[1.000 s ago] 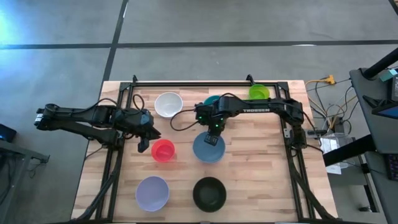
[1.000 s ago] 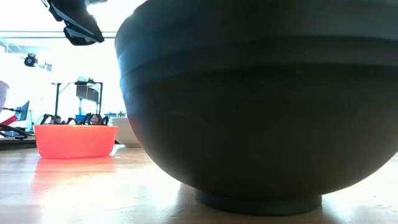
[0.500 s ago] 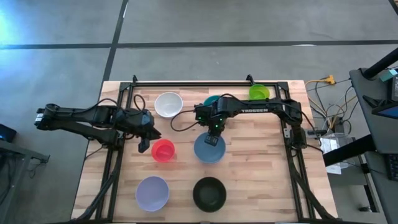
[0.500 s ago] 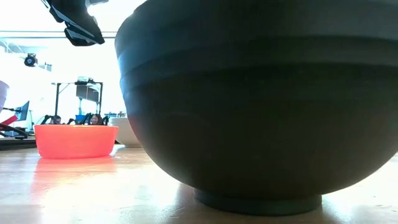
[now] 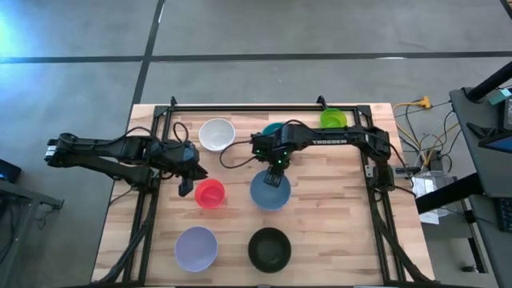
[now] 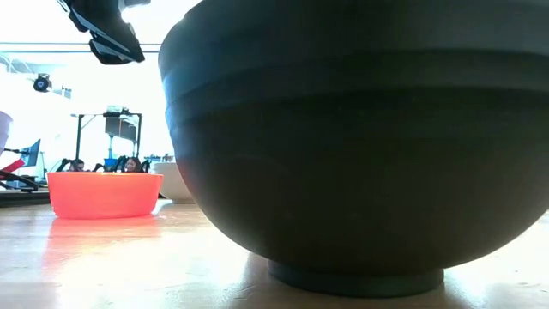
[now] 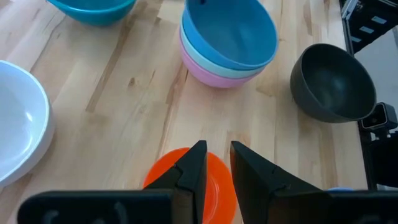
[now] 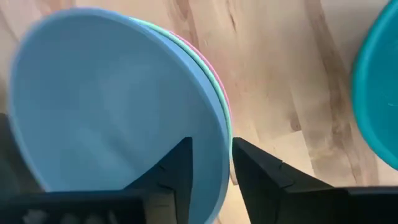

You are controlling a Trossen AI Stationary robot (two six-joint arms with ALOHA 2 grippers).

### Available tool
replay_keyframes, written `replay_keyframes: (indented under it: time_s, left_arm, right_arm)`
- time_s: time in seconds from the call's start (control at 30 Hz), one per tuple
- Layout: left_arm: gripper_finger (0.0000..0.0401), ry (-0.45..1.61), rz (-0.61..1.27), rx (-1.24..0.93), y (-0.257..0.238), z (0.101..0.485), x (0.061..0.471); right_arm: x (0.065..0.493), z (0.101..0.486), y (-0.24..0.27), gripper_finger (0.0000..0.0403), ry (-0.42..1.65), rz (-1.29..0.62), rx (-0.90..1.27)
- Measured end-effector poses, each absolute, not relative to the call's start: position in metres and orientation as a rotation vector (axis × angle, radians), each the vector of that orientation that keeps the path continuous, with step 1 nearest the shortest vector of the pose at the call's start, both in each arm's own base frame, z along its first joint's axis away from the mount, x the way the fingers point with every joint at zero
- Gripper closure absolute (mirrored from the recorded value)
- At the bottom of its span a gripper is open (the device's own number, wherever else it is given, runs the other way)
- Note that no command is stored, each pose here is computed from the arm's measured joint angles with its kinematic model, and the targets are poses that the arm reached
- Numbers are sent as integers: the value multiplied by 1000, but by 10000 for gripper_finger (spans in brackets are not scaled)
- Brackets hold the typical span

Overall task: Nest bowls inside each other
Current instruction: Stack the blue bowl on top of the light green bowl, then stack the white bowl on top of the blue bowl

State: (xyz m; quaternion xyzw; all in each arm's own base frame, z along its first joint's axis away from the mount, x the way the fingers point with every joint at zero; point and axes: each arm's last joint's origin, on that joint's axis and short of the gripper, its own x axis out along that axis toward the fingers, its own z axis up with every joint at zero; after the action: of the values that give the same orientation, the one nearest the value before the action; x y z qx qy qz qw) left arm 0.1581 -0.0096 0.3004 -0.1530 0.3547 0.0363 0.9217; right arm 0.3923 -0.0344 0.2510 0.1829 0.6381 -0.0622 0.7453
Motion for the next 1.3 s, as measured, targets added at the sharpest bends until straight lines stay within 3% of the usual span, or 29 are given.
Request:
replay_keyframes:
  time_s: [0.27,0.5,1.07,1.3]
  left_arm:
    - [345,735,75,-312,-10,299,160]
    - [345,730,74,-313,-10,300,161]
    - [345,729,77,-322,-10,300,160]
    - [345,819,40,-361,-13,294,155]
  right_arm:
    - [390,278,-34,305,1238,-126,403]
    - [397,266,-35,386,1261,-104,372]
    - [400,259,-36,394,1279,-132,361]
    - [385,297,-32,394,1198,-132,375]
